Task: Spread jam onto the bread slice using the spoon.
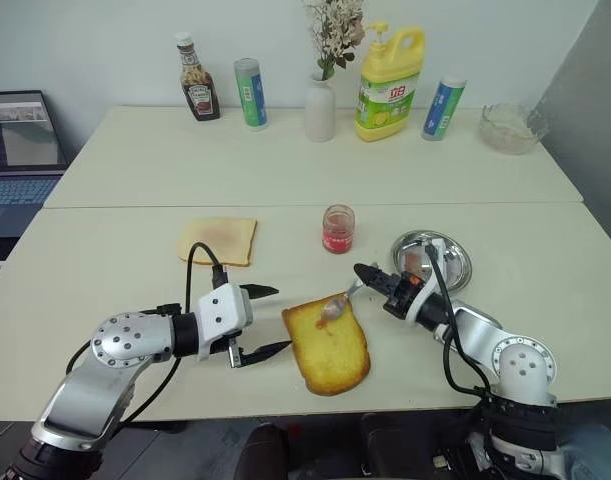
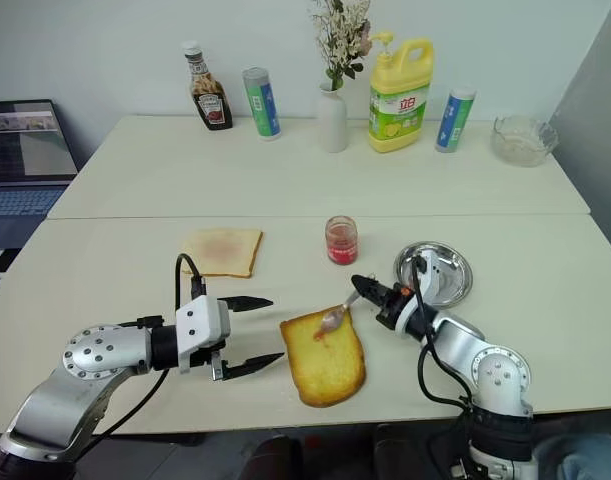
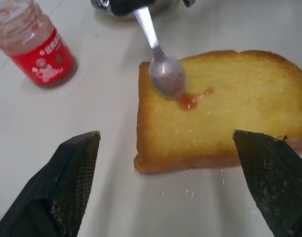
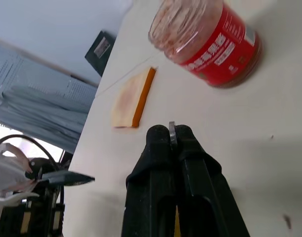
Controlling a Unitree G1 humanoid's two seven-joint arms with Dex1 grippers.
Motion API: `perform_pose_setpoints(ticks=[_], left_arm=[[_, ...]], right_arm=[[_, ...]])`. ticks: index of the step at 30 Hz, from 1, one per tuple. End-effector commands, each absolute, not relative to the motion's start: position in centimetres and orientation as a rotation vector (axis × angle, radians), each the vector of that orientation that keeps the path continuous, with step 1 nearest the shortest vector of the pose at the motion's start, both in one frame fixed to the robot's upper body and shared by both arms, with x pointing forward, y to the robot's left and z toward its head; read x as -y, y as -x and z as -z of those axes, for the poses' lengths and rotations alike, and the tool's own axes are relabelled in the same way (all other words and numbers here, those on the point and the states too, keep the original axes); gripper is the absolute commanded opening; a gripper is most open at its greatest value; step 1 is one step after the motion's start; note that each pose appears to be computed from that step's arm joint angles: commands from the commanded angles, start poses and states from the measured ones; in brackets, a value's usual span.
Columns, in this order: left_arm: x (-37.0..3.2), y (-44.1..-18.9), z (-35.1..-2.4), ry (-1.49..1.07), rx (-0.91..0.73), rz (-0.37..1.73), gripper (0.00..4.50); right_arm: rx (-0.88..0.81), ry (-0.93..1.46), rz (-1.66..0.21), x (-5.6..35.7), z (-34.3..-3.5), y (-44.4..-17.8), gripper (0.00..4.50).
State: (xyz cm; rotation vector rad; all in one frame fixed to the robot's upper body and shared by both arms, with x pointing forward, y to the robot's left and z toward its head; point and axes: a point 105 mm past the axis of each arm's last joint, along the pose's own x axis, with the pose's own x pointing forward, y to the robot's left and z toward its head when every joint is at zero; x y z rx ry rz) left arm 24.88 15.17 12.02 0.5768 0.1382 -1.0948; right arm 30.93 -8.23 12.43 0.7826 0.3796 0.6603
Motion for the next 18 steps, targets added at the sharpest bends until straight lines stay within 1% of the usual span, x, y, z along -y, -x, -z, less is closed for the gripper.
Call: perform_pose_setpoints(ticks=[1, 4, 7, 10, 14, 18], left_arm=[[-15.7, -24.9, -12.7, -0.61, -0.109, 1.078, 4.5], [-15.9, -24.6, -12.7, -0.599, -0.115, 1.083, 4.5], [-16.0, -23.9, -12.6, -0.589, -0.129, 1.11, 4.5], [-16.2, -23.5, -12.4, -0.583, -0.142, 1.125, 4.5], [-16.3, -22.1, -11.8, -0.573, -0.186, 1.171, 4.5], [-16.1, -21.1, -11.1, -0.574, -0.211, 1.205, 4.5]], right_arm=[[-0.322, -0.773, -0.635, 8.5, -13.2, -31.7, 0.01], [-0.308, -0.785, -0.708, 8.0, -14.2, -31.1, 0.01], [-0.317, -0.797, -0.831, 7.4, -15.4, -29.6, 0.01], [-0.337, -0.804, -0.865, 7.2, -15.5, -29.0, 0.01], [-0.393, -0.805, -0.818, 6.4, -13.7, -29.3, 0.01], [-0.445, -0.793, -0.826, 5.6, -12.3, -29.1, 0.01]])
